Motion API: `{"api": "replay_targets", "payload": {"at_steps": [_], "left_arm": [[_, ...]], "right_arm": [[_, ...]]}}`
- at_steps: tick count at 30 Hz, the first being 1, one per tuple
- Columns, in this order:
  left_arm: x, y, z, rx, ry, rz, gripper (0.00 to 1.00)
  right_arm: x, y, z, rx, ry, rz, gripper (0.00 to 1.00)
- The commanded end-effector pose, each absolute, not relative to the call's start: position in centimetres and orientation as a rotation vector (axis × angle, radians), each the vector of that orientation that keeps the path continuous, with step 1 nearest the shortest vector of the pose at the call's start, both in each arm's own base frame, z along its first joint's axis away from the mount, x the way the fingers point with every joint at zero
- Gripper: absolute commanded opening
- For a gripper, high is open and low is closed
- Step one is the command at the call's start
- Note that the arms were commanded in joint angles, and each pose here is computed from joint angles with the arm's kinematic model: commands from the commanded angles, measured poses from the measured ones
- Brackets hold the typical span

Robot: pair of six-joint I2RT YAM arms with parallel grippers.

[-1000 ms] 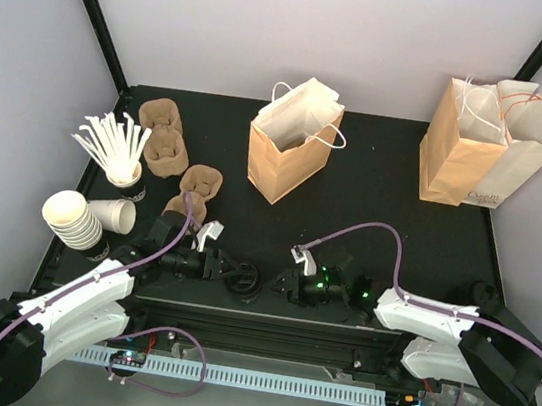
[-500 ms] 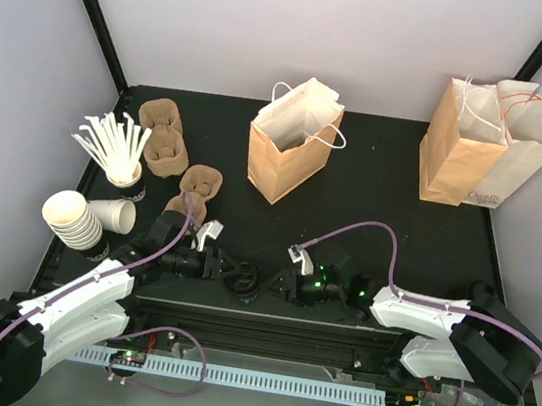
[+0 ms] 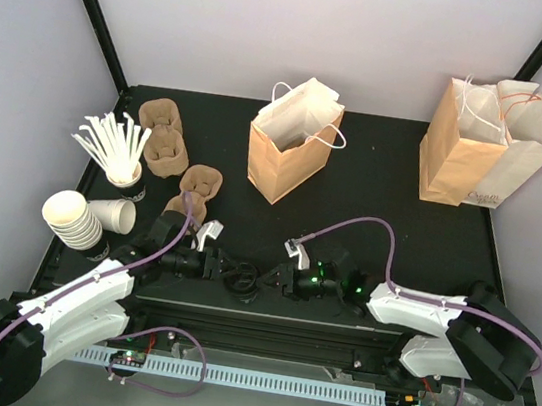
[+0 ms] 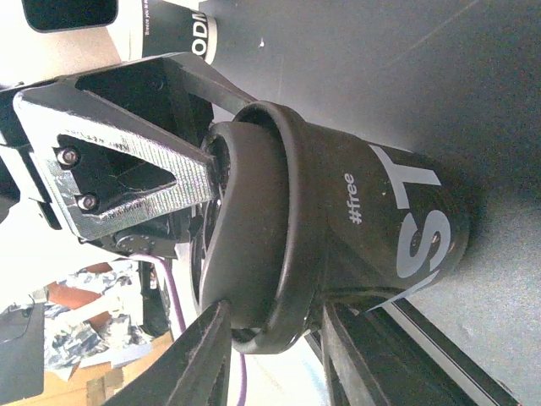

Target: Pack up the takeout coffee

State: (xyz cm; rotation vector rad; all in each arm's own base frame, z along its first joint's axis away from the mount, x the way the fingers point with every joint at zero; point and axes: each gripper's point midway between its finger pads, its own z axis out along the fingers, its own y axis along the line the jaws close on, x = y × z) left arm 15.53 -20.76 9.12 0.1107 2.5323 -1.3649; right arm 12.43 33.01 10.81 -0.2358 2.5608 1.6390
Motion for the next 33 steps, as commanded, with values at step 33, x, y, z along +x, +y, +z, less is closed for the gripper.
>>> {"api": "replay_targets", "payload": {"at_steps": [33], "left_arm": [[12.4,-18.6,3.0,0.013,2.8,-1.165,0.5]], "right_arm": [[9.3,28.8,-0.2,-0.074,2.889,1.442,0.22]]}}
